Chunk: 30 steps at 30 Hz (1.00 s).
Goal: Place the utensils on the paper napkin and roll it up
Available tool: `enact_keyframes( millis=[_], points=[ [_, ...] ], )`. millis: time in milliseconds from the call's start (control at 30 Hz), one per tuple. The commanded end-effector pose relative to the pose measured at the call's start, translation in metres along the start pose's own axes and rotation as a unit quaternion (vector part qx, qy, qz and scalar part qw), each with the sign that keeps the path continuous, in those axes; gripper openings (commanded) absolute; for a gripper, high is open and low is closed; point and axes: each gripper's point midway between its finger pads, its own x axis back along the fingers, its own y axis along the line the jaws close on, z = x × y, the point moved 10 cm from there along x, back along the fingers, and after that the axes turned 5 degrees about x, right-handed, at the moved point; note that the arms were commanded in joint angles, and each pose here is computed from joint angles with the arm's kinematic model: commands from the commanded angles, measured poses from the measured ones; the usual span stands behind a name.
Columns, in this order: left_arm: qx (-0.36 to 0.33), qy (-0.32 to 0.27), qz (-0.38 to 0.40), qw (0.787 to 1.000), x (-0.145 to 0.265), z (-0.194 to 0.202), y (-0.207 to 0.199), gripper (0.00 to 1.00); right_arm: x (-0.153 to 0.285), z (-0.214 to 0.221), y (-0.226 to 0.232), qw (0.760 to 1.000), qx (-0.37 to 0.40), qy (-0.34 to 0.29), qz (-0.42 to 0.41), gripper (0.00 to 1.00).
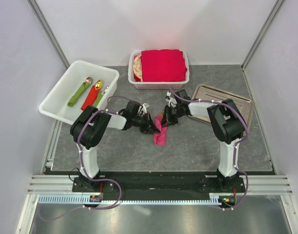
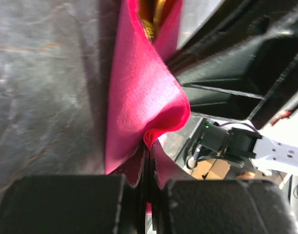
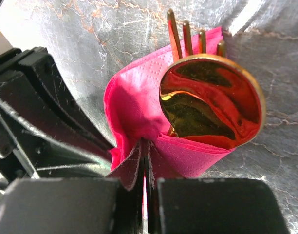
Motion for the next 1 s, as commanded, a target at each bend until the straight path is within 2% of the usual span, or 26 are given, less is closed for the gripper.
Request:
enact_keyframes(
  millis=[0, 133, 233, 367, 433, 600, 833, 967],
  points=[
    [-0.021, -0.007, -0.082, 0.996, -0.003, -0.008, 0.012, 0.02, -0.007, 0.016, -0.025, 0.996, -0.009, 0.007, 0.091, 0.00],
    [-0.044, 0.003, -0.116, 0.992, 0.002, -0.011, 0.015, 0.02, 0.008, 0.008, -0.011, 0.997, 0.004, -0.006, 0.080, 0.00],
    [-0.051, 0.017, -0.144, 0.988, 0.004, -0.013, 0.020, 0.02, 0.021, 0.001, 0.001, 0.998, 0.016, -0.020, 0.065, 0.03],
    [-0.058, 0.026, -0.150, 0.987, 0.004, -0.013, 0.021, 0.02, 0.040, -0.013, 0.014, 0.998, 0.024, -0.048, 0.034, 0.11],
    [-0.057, 0.026, -0.150, 0.987, 0.004, -0.013, 0.021, 0.02, 0.052, -0.022, 0.016, 0.998, 0.015, -0.066, 0.013, 0.12],
    [-0.058, 0.027, -0.148, 0.987, 0.005, -0.013, 0.021, 0.02, 0.071, -0.028, 0.010, 0.995, -0.014, -0.099, -0.025, 0.11],
    [-0.060, 0.027, -0.146, 0.987, 0.005, -0.013, 0.020, 0.02, 0.050, -0.015, -0.005, 0.993, -0.056, -0.088, -0.057, 0.02],
    [-0.062, 0.027, -0.145, 0.987, 0.005, -0.013, 0.020, 0.02, 0.043, -0.011, -0.009, 0.989, -0.078, -0.092, -0.085, 0.02]
  ],
)
